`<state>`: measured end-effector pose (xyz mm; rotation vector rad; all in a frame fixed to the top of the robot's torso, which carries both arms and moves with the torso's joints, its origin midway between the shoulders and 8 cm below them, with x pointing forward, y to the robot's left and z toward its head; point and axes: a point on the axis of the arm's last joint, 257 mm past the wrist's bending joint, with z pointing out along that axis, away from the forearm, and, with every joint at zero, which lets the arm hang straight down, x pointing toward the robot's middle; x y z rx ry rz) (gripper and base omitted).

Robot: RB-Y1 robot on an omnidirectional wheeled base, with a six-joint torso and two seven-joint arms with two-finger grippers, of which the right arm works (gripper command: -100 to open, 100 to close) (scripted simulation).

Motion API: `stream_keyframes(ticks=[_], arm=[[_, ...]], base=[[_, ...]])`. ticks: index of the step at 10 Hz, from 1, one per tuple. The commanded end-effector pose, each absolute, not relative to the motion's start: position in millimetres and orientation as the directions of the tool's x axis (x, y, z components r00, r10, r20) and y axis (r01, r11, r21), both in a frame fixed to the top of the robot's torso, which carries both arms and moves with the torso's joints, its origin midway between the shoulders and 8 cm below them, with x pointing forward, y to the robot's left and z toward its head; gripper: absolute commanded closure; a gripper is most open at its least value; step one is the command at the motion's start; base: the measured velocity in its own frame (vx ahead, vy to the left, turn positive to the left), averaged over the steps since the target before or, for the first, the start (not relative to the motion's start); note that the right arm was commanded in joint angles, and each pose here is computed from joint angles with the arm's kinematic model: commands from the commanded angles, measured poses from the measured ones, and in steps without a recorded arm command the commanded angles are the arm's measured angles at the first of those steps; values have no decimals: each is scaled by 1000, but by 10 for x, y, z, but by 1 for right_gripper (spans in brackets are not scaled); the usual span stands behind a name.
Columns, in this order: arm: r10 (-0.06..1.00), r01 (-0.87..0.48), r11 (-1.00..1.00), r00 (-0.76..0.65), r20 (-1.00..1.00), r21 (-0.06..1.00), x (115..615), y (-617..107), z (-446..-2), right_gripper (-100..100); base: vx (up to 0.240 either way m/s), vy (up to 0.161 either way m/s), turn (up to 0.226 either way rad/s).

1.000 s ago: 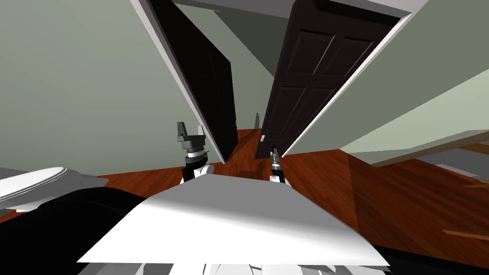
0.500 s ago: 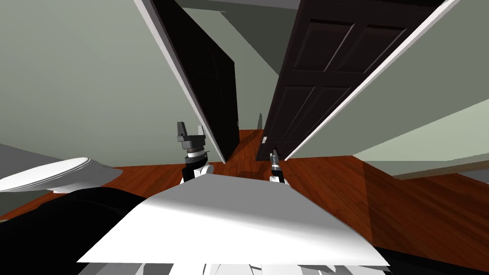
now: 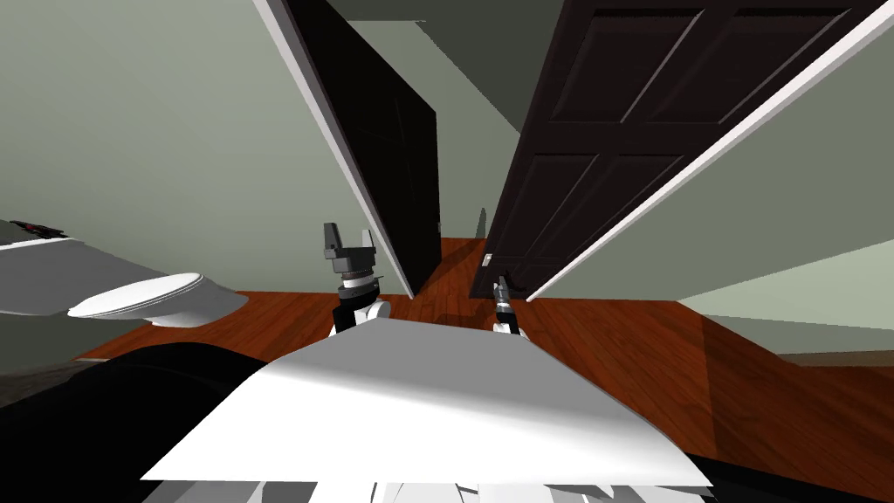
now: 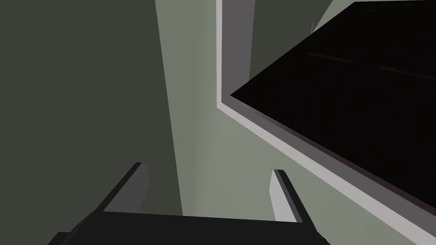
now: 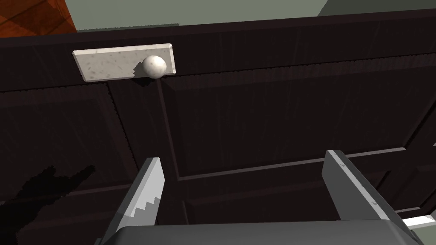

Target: Push the door open

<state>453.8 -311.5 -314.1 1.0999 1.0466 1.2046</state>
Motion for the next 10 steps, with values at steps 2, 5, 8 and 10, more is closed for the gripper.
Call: stream_keyframes(ticks=[2,5,8,10], arm=[[996,-138,31,84,-19,990,4537,-3152,-3271,-100],[996,-103,23,93,-13,994,4531,-3211,-3444,-100],[995,-78,17,100,-9,997,4523,-3254,-3562,-100],[994,-57,13,106,-6,998,4513,-3291,-3657,-100]], base=[[61,-79,128],[61,-72,136],[62,-89,119],[43,-71,110]])
